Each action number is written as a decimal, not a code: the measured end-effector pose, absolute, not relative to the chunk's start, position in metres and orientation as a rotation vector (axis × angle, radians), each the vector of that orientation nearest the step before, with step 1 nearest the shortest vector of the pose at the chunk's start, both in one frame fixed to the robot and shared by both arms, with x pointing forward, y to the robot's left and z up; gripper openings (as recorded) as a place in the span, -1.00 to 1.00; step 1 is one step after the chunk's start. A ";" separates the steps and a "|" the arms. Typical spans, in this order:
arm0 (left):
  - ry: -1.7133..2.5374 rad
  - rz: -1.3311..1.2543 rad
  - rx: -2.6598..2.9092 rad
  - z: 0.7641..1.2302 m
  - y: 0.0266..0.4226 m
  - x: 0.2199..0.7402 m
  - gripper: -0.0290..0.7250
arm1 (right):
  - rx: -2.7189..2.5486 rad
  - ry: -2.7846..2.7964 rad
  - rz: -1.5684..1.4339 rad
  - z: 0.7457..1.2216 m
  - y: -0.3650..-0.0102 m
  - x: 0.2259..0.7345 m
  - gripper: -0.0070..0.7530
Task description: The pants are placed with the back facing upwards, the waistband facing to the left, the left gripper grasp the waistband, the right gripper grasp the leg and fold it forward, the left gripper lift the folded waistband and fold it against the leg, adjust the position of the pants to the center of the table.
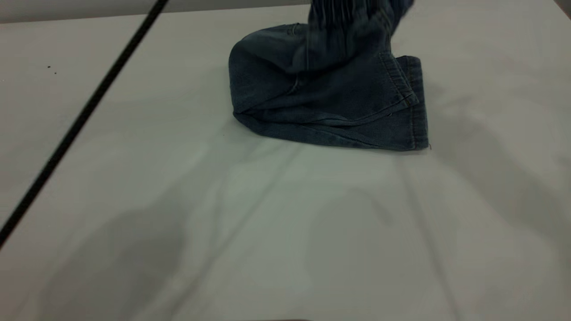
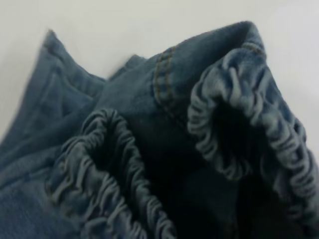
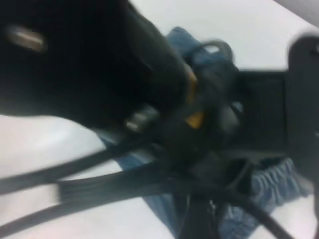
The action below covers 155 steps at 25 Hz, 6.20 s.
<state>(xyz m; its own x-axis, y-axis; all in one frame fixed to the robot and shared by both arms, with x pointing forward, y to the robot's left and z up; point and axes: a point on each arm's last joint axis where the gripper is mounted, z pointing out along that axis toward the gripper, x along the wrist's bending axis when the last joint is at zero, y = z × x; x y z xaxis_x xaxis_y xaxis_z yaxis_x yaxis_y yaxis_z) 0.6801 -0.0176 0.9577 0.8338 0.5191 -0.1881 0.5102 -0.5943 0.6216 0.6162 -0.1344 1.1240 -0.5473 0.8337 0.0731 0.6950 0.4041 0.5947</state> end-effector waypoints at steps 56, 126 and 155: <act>1.300 0.367 2.781 0.853 0.021 0.699 0.49 | 1.343 2.337 1.027 1.142 -0.128 0.615 0.25; 1.128 0.534 2.250 1.125 0.257 0.317 0.49 | 1.141 2.131 1.206 1.047 -0.287 0.218 0.25; 1.068 0.404 2.192 1.042 0.275 0.268 0.49 | 1.134 2.137 1.196 1.040 -0.286 0.223 0.25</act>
